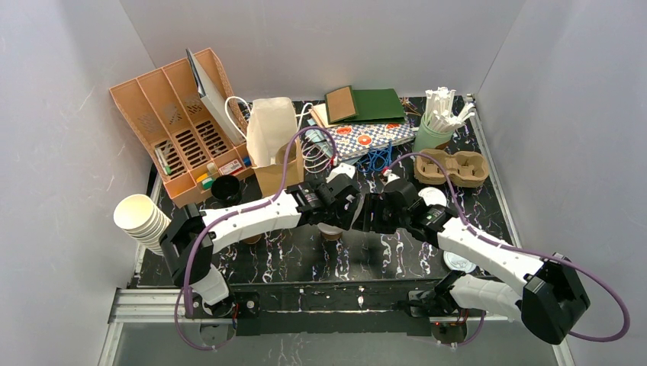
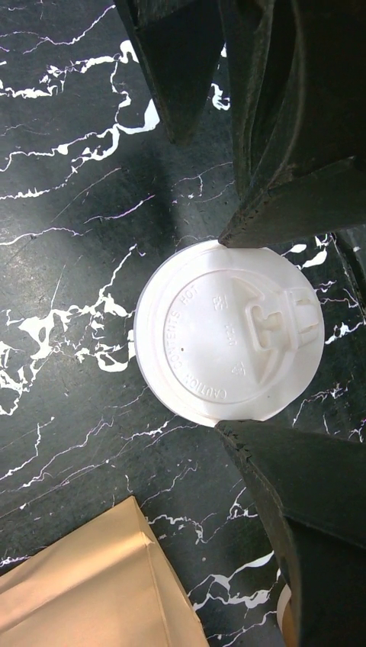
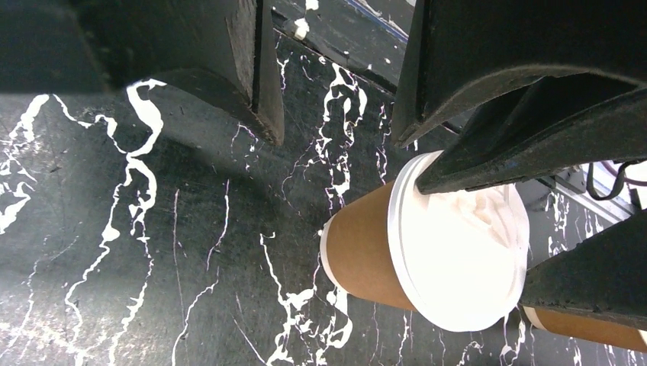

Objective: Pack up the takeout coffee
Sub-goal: Close the cup lid on the coffee cup.

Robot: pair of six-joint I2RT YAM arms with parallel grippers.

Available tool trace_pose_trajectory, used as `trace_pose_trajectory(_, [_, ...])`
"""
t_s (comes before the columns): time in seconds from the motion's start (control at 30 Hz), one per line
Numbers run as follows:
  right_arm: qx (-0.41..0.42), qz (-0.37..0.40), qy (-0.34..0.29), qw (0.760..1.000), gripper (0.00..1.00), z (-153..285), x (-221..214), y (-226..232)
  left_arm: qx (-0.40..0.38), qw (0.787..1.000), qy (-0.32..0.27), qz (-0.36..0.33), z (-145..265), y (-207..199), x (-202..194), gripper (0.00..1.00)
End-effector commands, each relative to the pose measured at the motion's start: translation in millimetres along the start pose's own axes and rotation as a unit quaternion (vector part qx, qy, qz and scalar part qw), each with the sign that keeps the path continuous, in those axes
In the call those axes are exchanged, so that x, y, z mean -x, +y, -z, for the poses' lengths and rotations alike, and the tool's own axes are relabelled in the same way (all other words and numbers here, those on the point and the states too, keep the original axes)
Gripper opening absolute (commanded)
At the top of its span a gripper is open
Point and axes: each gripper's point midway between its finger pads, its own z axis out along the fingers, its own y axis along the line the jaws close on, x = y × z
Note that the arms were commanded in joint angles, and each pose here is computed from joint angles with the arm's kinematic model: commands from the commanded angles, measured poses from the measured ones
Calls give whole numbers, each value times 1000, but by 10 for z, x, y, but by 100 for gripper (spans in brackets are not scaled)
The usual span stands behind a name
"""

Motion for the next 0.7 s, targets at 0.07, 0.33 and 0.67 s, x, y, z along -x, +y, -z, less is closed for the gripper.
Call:
trace_pose_trajectory(0.07, [35, -14, -11, 999, 61, -59, 69, 133, 61, 994, 78, -40, -95, 348, -507, 59])
trace_pose_trajectory(0.33, [37, -20, -19, 999, 59, -33, 109, 152, 53, 994, 84, -41, -109, 331, -543, 58])
trace_pose_trajectory(0.67, [25, -30, -43, 998, 56, 51, 173, 99, 67, 994, 79, -21, -191, 429, -711, 52])
